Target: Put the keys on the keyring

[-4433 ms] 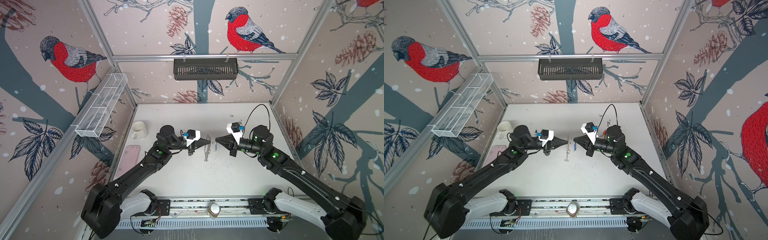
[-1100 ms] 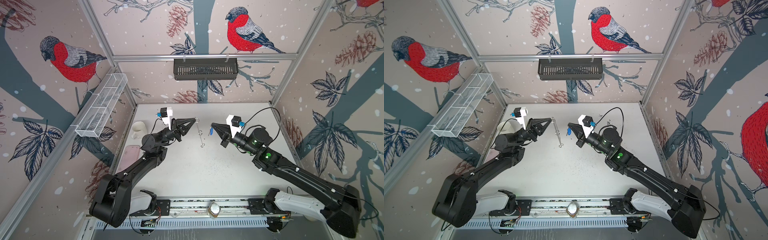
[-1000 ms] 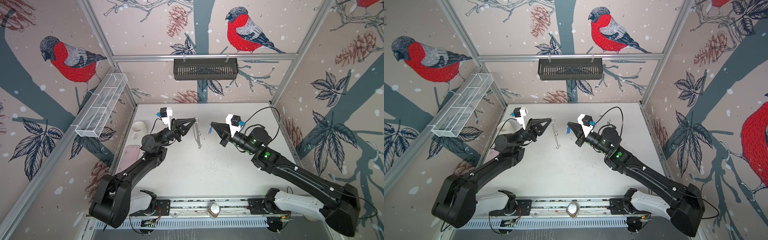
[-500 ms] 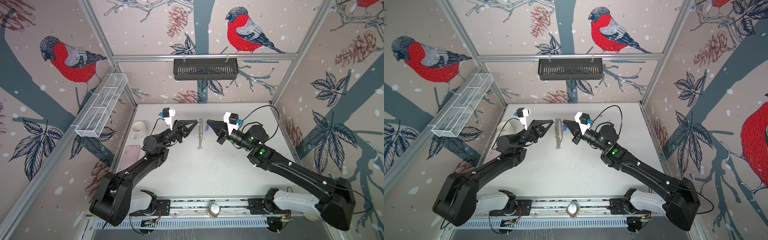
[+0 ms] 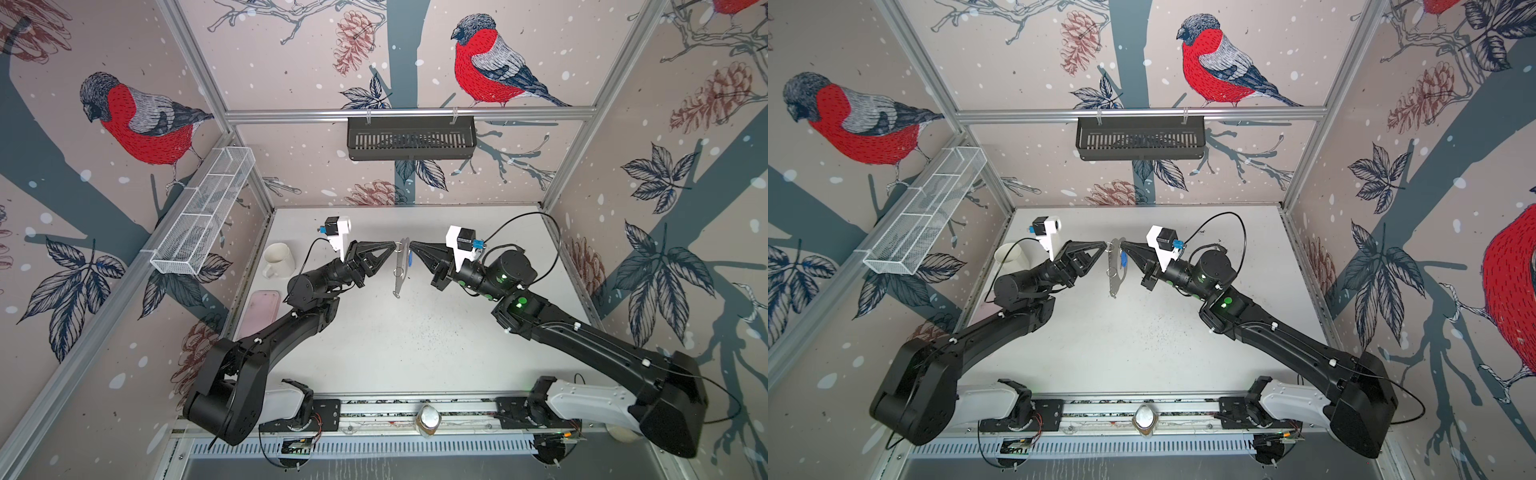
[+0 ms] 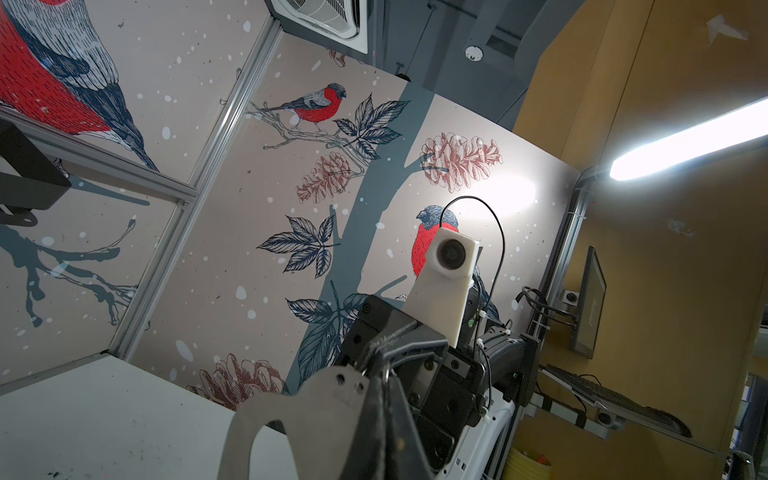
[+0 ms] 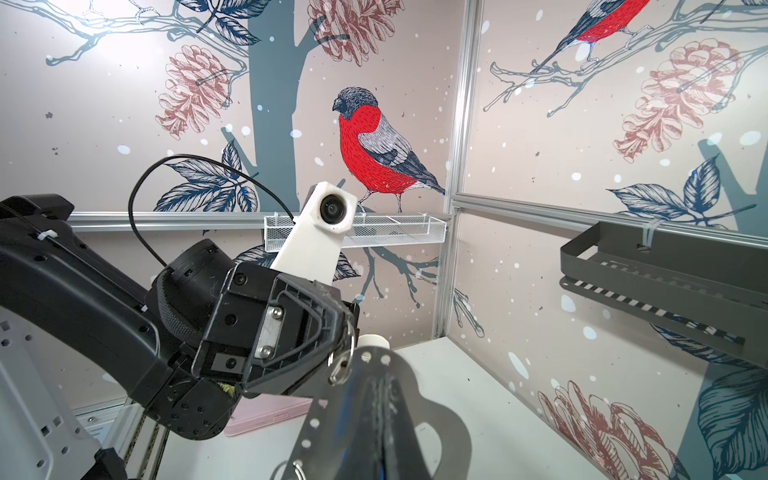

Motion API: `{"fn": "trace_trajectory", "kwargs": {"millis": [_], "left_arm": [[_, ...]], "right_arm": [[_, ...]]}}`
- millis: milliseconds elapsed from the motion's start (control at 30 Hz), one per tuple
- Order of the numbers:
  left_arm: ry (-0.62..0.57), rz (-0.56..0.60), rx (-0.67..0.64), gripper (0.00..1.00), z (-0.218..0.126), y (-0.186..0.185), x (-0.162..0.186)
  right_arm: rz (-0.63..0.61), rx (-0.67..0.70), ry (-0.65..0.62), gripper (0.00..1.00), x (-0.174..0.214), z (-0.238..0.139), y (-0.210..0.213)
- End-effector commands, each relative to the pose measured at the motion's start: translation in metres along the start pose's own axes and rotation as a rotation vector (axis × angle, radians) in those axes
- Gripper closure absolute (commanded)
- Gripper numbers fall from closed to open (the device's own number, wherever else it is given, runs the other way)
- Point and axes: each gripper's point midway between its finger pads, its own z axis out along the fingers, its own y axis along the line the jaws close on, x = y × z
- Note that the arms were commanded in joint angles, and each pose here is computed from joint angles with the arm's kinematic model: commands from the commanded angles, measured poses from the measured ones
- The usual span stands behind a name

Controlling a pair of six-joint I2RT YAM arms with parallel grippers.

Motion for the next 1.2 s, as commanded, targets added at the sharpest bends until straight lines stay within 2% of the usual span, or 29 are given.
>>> {"fn": "trace_trajectory", "kwargs": {"millis": [0,1167], "left_arm": [[-0.007,0.038,0.060,1.00,0.001,-0.015,-0.004],[-0.025,0.036,0.038,1.00,0.001,-0.008,-0.006]], "right_arm": [[-0.006,-0.024,-0.053,1.00,-0.015,0.002,0.005],[-0.025,-0.139,-0.052,1.00,-0.012,-0.001,0.030]]}}
